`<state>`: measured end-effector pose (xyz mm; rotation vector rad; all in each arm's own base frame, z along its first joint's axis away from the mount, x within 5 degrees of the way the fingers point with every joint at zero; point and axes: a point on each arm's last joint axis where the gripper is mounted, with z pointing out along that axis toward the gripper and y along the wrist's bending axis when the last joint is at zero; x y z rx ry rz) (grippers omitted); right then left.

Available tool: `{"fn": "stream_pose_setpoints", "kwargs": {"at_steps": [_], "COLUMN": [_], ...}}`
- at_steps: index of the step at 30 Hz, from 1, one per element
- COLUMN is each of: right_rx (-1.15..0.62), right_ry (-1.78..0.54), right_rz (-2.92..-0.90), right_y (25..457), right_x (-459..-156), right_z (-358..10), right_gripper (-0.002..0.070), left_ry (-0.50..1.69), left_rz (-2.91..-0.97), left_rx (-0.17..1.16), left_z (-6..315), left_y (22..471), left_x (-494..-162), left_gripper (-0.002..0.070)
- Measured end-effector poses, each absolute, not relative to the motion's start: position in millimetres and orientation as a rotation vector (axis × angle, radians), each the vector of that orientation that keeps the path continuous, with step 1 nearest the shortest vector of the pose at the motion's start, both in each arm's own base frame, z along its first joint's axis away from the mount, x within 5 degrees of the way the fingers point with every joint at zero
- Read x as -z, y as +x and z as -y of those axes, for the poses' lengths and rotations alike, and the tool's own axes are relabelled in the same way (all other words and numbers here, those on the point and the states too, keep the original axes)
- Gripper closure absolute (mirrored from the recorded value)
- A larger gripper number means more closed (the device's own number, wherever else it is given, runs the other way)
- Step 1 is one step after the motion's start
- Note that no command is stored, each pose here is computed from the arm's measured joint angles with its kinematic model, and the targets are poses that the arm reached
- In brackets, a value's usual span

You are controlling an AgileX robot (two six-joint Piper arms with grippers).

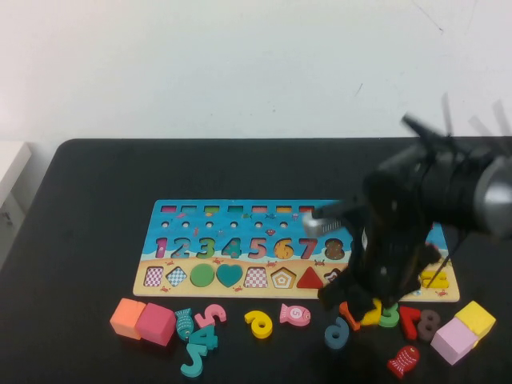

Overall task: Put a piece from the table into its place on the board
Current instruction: Pick up the "Pentagon", then place the "Pentagon" into the hole of the Pentagon

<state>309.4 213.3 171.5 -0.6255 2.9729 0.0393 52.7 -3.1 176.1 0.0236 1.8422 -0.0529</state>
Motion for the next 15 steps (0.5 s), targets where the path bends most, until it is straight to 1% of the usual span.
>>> {"fn": "stream_pose_setpoints", "kwargs": {"at_steps": [3,6,10,15], "right_rx": [-0.052,-0.069,-0.094,-0.126], "right_ry": [-0.672,-0.68,-0.723,-0.744], "right_rz": [-2.933,-2.909,-2.895,-2.895], "right_y": [311.8,315.9,322.4,341.0], "right_x": [-195.9,-210.6,-214.1,-207.4], "right_z": [-214.9,-218.1,-224.6,-240.0], "right_gripper": [0.0314,0.0314,0.0314,0.0314], "left_ry": [0.024,0.024,0.024,0.024], "left_rz": [-1.842,-1.842,-1.842,-1.842], "left_rx": [0.053,0.053,0.053,0.053], "left_z": [3.1,3.1,3.1,3.1], "left_y": [52.7,52.7,52.7,52.7], "left_x": [-176.1,-176.1,-176.1,-176.1], "left_gripper": [0.0676,0.0676,0.0676,0.0676]}}
